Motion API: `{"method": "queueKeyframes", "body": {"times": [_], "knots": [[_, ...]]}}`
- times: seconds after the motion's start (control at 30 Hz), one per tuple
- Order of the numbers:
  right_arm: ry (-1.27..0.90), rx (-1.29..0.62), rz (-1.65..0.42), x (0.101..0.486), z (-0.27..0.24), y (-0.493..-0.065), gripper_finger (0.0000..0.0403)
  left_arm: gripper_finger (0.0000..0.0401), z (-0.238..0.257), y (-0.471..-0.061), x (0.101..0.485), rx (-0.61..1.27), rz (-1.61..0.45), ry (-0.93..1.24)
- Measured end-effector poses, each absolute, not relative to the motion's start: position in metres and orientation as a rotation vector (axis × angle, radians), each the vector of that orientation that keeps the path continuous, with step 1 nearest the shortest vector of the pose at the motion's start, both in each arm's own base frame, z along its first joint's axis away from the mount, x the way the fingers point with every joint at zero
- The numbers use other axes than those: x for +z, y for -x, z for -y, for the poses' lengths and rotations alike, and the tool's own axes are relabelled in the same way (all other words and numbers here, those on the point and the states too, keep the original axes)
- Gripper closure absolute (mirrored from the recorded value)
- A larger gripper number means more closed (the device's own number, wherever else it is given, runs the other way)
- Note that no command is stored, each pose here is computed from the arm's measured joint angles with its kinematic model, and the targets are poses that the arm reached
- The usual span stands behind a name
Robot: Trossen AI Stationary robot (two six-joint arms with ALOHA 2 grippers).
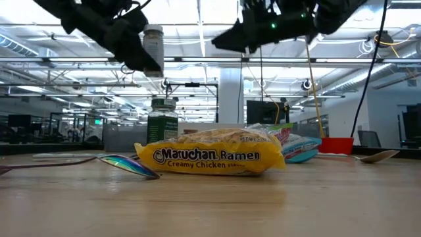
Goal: Pick & Place Food Item
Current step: Put the white seasoning bottle into the right black bin
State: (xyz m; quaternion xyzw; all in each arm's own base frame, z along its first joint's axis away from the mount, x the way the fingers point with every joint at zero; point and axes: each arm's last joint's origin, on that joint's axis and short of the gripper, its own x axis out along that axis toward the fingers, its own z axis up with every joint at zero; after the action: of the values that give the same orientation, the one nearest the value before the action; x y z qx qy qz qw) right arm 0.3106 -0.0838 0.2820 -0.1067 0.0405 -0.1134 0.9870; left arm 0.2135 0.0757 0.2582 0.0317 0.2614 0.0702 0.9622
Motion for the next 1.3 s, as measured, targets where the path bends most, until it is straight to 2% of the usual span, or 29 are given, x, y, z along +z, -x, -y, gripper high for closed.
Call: {"method": "queueKeyframes", "body": {"times": [0.23, 0.43, 0.67, 0.87, 1.07, 1.3], "knots": [[0.194, -0.107, -0.016, 0.303, 0.082, -0.316, 0.0139, 0.0195, -0.077, -0.233, 0.263, 0.119, -0.549, -0.059], [0.124, -0.052, -0.003, 0.304, 0.08, -0.317, 0.012, 0.0195, -0.074, -0.255, 0.272, 0.066, -0.549, -0.124], [0.052, 0.048, 0.007, 0.288, 0.081, -0.332, 0.0124, 0.0195, -0.069, -0.269, 0.284, 0.011, -0.517, -0.195], [0.052, 0.055, 0.057, 0.282, 0.082, -0.341, 0.0124, 0.0195, -0.068, -0.27, 0.284, -0.024, -0.514, -0.187], [0.07, 0.057, 0.084, 0.292, 0.082, -0.343, 0.0129, 0.0195, -0.068, -0.27, 0.283, -0.021, -0.519, -0.173], [0.079, 0.111, 0.009, 0.314, 0.083, -0.351, 0.0132, 0.0195, -0.07, -0.271, 0.281, 0.038, -0.543, -0.185]]}}
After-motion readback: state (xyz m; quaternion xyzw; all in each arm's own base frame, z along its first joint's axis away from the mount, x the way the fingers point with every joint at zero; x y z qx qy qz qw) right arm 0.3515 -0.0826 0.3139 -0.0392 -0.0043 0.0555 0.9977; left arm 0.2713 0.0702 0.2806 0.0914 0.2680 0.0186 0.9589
